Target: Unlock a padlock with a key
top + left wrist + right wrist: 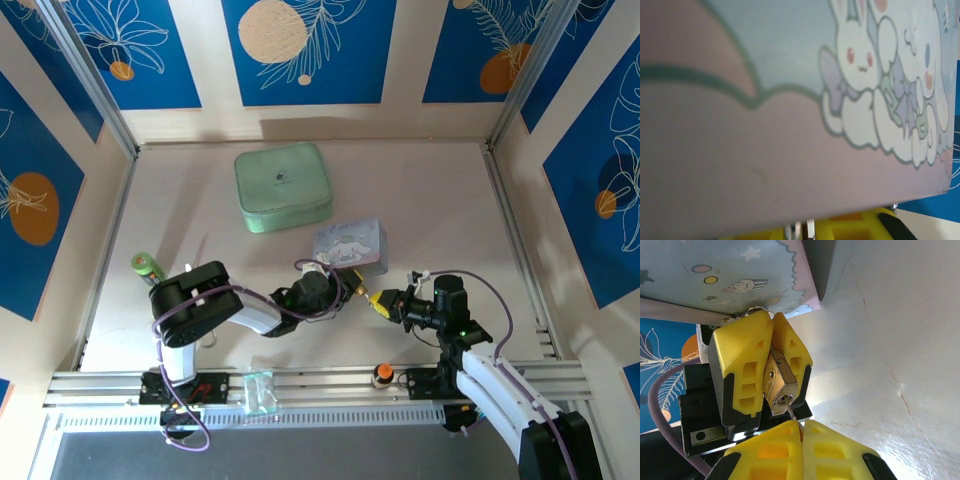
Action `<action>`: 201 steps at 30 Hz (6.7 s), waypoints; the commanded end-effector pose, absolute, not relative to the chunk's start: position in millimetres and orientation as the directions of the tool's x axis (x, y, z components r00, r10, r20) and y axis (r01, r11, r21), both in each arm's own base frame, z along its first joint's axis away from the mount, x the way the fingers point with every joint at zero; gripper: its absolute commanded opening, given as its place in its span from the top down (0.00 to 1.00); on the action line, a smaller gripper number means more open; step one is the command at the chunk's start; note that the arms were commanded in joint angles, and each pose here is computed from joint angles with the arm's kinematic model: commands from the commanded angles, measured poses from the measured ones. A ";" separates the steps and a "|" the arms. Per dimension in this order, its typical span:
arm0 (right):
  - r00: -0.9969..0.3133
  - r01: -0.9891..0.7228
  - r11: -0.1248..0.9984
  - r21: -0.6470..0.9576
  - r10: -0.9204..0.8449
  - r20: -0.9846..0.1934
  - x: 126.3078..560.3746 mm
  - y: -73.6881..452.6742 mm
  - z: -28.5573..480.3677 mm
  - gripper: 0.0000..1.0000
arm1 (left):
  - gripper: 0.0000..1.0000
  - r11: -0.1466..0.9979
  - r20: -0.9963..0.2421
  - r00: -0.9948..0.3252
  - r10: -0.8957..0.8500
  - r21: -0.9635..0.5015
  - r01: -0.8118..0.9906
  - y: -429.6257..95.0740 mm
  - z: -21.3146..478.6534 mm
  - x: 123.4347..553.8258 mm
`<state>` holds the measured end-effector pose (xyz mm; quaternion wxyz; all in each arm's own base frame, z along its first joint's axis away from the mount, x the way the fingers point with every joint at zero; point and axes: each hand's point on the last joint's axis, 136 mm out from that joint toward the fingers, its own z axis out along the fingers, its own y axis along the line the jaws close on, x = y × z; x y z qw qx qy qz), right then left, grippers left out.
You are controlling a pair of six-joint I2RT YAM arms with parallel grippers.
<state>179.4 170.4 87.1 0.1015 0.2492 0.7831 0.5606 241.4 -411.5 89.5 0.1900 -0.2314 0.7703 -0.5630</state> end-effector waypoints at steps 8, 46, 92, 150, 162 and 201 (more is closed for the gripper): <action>-0.820 0.286 0.197 0.938 0.557 0.133 185.8 172.3 93.2 1.00 | 1.00 0.195 0.005 -0.838 -0.545 -0.972 -0.133 -422.4 105.9 229.2; -0.946 0.104 0.716 0.691 0.286 -0.154 166.8 175.9 77.0 0.47 | 1.00 0.373 -0.048 -0.848 -0.528 -0.910 -0.181 -414.1 76.8 223.8; -0.673 -0.603 0.744 0.288 -0.281 -0.684 177.9 250.7 81.5 0.97 | 1.00 0.451 -0.052 -0.897 -0.439 -0.876 -0.170 -396.8 94.0 218.9; -0.937 0.076 0.888 0.454 0.219 -0.272 212.6 192.5 23.8 0.45 | 0.73 0.907 -0.402 -0.846 0.352 0.369 0.202 -268.5 31.3 190.1; -0.941 0.083 0.887 0.454 0.220 -0.257 212.2 195.2 18.2 0.44 | 0.63 0.931 -0.405 -0.849 0.340 0.275 0.241 -292.7 13.0 169.6; -0.912 -0.030 0.848 0.530 0.194 -0.362 201.0 203.4 50.1 0.38 | 0.19 0.944 -0.569 -0.764 0.303 0.069 0.324 -317.0 89.9 147.6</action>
